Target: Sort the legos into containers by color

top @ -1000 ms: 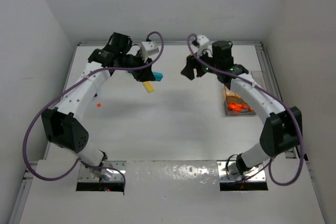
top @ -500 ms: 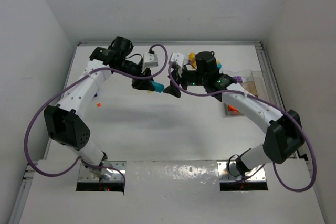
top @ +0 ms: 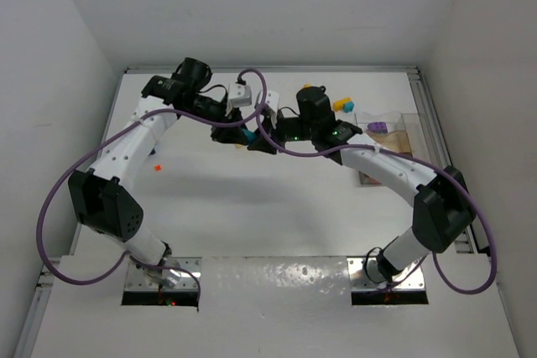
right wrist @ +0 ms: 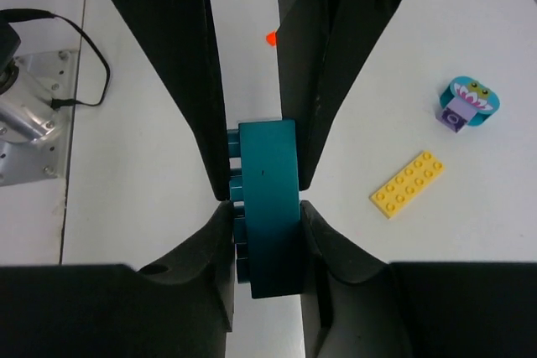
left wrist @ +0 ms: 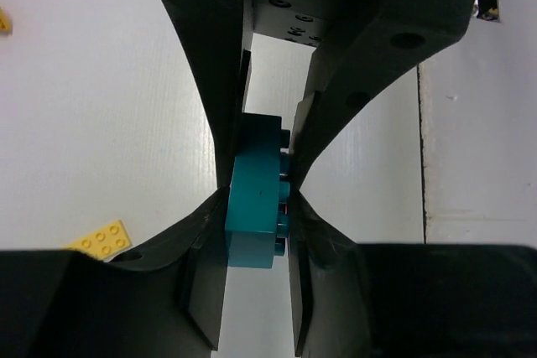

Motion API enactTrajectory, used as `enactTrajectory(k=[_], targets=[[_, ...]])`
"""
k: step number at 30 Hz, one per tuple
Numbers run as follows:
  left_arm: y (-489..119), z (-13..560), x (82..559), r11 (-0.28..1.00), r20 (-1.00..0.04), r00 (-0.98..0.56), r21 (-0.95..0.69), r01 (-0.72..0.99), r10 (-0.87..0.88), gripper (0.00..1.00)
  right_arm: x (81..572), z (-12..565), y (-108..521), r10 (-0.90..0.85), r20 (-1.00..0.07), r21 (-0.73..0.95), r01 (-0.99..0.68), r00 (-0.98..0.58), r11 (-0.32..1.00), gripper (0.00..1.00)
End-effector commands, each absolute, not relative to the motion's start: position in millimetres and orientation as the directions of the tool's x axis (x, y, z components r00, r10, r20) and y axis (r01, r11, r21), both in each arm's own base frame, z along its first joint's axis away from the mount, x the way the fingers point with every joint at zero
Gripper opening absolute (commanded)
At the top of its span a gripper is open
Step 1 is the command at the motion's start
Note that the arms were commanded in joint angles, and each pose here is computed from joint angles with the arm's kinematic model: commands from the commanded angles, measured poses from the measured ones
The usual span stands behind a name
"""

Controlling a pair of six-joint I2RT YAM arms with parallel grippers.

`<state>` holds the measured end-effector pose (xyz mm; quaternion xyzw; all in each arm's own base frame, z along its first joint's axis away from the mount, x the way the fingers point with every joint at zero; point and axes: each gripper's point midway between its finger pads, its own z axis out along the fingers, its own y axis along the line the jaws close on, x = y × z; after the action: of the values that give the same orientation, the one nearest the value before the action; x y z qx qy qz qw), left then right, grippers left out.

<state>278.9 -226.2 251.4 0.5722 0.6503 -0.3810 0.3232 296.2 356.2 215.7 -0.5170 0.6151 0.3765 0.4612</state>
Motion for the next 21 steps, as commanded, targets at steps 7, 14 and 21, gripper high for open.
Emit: enactTrajectory(k=[7,14,21], targets=[[-215.8,270.5,323.8,0.415,-0.847,-0.293,-0.095,0.905,0.445,1.00,337.9,234.9,311.9,-0.300,-0.954,-0.141,-0.871,-0.008,0.470,0.00],[-156.9,269.5,383.2,0.891,-0.818,-0.538,-0.077,0.448,0.201,1.00,419.0,214.2,107.3,-0.199,-0.882,-0.087,-0.265,-0.428,0.960,0.00],[-140.0,250.3,370.3,0.937,-0.779,-0.611,-0.096,0.336,0.140,1.00,367.0,158.0,-80.0,-0.047,-0.680,-0.366,0.284,-0.731,0.886,0.00]])
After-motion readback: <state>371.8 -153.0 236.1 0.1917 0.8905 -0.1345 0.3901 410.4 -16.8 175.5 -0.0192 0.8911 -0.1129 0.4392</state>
